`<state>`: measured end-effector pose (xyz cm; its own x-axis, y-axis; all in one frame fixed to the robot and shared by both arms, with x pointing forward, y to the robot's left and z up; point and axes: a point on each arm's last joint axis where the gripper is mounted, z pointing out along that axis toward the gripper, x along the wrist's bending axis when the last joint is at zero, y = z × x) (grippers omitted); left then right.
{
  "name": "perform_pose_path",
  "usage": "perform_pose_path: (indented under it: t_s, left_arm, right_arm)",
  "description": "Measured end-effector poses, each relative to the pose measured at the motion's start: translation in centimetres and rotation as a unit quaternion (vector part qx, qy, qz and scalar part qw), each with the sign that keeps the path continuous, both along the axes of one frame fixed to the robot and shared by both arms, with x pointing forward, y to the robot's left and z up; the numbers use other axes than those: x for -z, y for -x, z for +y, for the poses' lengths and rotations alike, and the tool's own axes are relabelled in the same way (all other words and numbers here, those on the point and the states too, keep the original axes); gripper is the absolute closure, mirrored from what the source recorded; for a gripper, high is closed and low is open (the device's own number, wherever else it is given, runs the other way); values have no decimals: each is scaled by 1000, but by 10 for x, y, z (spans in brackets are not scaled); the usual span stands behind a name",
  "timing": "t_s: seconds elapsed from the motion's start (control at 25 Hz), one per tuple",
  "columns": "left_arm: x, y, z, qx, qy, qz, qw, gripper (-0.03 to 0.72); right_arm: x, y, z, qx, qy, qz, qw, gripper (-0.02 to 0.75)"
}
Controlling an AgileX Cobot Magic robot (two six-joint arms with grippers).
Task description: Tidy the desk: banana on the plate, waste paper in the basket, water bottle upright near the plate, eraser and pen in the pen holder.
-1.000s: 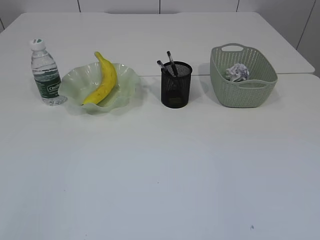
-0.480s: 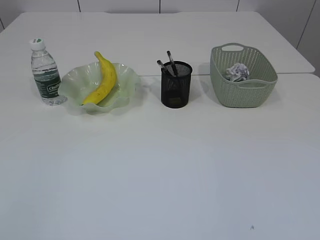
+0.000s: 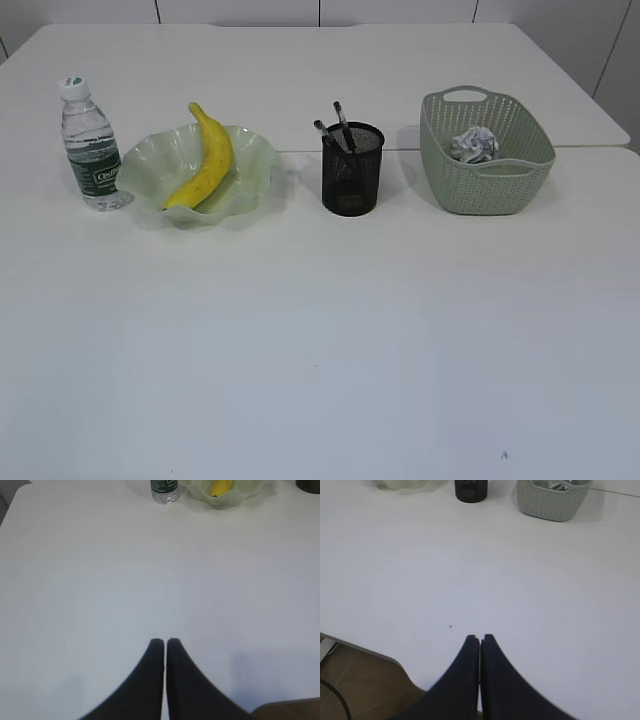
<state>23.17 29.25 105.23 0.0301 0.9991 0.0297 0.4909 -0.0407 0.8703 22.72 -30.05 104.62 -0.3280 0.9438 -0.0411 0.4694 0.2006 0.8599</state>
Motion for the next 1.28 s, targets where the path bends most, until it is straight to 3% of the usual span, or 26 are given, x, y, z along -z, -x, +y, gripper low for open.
perform_pose_path:
  t_s: [0.84, 1.28]
  left_arm:
    - [0, 0, 0, -3, 0, 0, 1000, 707]
    - [0, 0, 0, -3, 0, 0, 1000, 707]
  right_arm:
    - [0, 0, -1, 5, 4, -1, 1000, 745]
    - [0, 0, 3, 159, 4, -1, 987, 744]
